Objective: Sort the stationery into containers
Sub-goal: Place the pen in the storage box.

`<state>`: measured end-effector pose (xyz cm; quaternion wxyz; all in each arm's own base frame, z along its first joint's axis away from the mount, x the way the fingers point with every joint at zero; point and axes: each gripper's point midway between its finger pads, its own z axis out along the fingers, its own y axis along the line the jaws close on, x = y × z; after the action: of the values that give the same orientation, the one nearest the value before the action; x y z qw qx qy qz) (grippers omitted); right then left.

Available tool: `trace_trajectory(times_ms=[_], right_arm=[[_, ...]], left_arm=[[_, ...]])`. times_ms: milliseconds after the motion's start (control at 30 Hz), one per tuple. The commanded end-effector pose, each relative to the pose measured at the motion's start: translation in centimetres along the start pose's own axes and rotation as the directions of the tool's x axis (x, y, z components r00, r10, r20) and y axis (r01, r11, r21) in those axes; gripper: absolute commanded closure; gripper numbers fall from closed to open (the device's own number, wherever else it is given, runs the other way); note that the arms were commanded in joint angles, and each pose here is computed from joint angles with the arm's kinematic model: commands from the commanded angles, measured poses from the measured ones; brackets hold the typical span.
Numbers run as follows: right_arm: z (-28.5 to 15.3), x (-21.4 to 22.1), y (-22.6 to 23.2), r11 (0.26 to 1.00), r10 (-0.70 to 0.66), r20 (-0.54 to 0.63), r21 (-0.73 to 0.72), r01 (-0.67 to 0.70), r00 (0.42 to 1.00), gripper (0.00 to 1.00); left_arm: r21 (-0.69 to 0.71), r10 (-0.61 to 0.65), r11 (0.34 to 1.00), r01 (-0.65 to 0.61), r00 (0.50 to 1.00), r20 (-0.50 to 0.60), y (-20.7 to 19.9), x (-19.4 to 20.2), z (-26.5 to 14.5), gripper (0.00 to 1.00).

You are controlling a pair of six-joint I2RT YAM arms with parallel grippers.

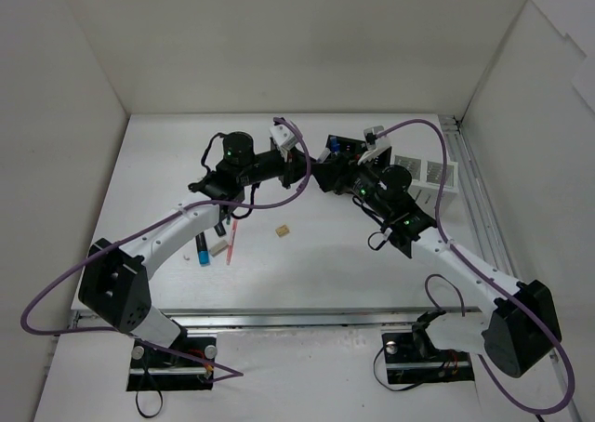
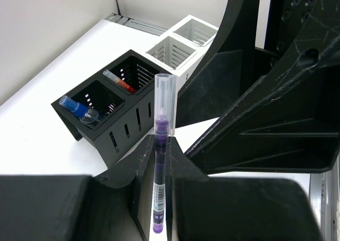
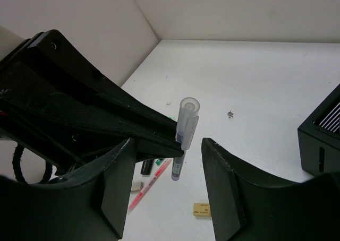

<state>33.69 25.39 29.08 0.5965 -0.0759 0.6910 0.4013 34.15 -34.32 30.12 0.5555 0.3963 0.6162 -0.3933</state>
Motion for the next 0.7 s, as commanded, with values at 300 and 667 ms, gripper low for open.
trace_trajectory(times_ms=[300,667], right_arm=[[0.4,-9.0,2.1,0.998,-0.066,0.271,0.002,0.068,0.960,0.48],[-4.4,-11.6,1.5,0.976,-0.199,0.282,0.141,0.165,0.938,0.46]], left_arm=[[0.093,0.074,0.992,-0.082,0.993,0.089,-3.8,-3.3,-1.5,1.00],[0.034,0.084,0.996,-0.087,0.993,0.082,-3.2,-3.3,-2.2,1.00]])
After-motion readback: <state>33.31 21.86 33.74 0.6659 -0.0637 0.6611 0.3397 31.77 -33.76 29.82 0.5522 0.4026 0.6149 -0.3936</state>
